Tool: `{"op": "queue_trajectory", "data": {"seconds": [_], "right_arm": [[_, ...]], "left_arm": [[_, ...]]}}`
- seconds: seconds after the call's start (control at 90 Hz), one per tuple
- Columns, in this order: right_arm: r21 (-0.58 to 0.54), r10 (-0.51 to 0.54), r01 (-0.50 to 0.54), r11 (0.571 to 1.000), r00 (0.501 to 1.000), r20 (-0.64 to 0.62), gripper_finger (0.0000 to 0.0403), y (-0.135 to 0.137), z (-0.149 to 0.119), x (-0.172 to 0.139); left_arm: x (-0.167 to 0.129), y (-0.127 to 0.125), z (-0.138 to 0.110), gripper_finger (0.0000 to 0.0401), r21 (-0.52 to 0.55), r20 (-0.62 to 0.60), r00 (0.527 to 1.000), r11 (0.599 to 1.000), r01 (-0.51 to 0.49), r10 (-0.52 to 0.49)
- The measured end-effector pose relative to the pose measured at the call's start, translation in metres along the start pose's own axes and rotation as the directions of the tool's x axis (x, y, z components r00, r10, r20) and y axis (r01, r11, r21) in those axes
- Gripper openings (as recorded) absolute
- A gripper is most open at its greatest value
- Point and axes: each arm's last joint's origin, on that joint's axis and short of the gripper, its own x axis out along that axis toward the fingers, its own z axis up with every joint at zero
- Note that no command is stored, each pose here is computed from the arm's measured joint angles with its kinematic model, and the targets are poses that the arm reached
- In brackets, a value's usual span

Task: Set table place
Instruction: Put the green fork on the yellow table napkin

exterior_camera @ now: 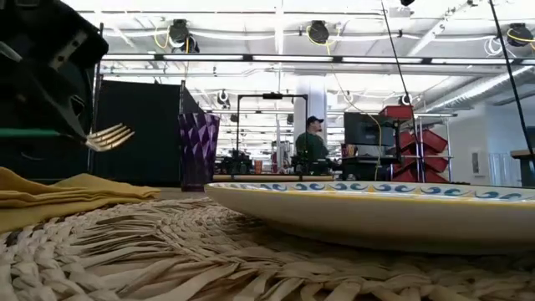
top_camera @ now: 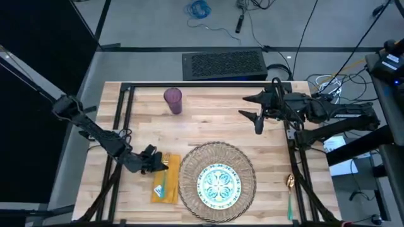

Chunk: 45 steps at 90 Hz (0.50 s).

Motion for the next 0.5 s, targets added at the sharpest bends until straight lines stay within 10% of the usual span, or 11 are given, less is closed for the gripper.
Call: {"op": "queue_trajectory", "data": {"seconds": [0.5], "right_arm": [[-0.047,0.008,-0.007,0.999,1.0,0.02,0.0242,0.0,0.002,0.0]], "left_arm": [[0.024,0.015,-0.002,0.0,-0.005,0.004,0.999,0.999,-0.037,0.037]]}}
